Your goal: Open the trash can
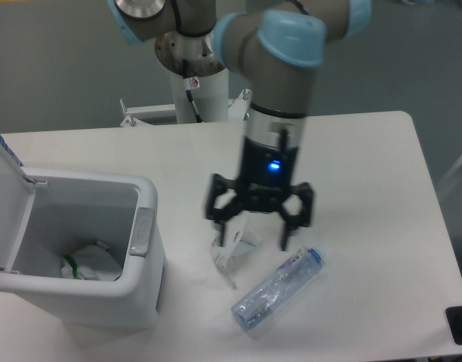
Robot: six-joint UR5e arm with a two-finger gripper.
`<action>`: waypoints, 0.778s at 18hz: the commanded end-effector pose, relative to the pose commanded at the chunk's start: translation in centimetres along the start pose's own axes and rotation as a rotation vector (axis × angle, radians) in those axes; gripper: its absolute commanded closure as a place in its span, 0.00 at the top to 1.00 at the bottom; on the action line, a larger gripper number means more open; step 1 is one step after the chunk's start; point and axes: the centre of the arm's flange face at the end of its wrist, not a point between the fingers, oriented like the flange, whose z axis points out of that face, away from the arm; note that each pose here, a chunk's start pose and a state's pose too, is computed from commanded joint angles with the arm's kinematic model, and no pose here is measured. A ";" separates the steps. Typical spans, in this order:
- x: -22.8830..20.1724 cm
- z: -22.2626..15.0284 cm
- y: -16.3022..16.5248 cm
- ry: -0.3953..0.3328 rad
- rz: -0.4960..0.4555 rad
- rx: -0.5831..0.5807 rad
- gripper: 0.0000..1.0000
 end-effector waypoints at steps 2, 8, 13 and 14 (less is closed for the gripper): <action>-1.7 2.1 1.4 -0.061 0.062 -0.085 1.00; -6.1 7.6 5.2 -0.080 0.274 -0.247 1.00; -6.1 7.7 5.5 -0.081 0.286 -0.260 1.00; -6.0 7.8 5.6 -0.080 0.286 -0.263 1.00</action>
